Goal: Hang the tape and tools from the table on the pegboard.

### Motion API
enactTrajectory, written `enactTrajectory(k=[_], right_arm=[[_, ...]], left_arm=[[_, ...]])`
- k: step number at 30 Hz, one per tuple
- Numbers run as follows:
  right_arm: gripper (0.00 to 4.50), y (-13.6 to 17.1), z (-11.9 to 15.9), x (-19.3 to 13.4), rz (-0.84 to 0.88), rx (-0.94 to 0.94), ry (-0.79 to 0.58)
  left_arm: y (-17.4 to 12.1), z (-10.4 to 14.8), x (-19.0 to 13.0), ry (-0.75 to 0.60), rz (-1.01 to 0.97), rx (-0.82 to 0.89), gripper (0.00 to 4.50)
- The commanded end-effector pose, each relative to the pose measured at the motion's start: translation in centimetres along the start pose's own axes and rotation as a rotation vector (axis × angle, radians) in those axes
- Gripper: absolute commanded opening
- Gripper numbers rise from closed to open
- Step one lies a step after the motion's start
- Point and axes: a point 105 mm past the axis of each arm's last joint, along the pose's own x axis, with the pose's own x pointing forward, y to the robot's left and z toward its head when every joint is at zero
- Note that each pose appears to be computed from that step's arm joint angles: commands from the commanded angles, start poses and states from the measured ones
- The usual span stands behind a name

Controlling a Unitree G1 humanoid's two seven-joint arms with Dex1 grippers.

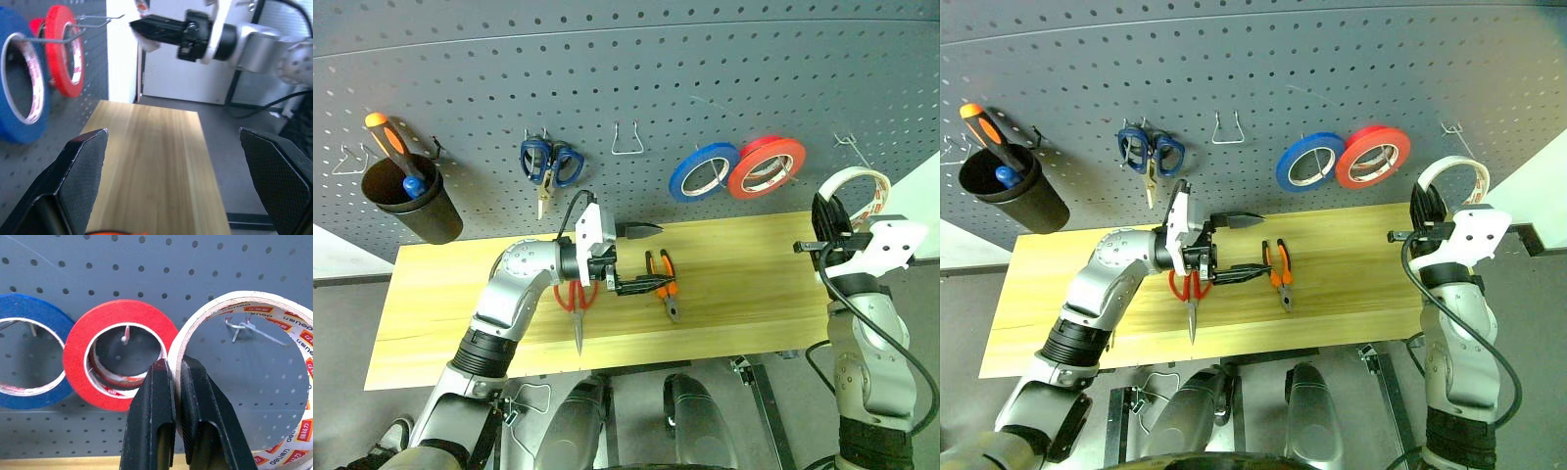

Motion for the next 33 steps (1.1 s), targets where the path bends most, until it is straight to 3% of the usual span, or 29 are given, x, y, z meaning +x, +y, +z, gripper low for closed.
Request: enactTrajectory(k=[1,24,33], right_arm=[[0.04,-2.7,1.3,0.2,-0.084,-0.065,-0.049],[0.04,-5.9,0.1,4.1,-0.029,-0.112,-0.043],[0.04,-5.7,-1.8,5.8,0.014,-0.104,-0.003]], left_arm=[[-0.4,1.0,0.1,-0.028,-0.02,0.027,4.5],[-0.6,2.1,0.1,-0.044,-0.029,0.039,4.5],[-0.6,2.8,0.1,-0.053,-0.019,0.052,4.5]])
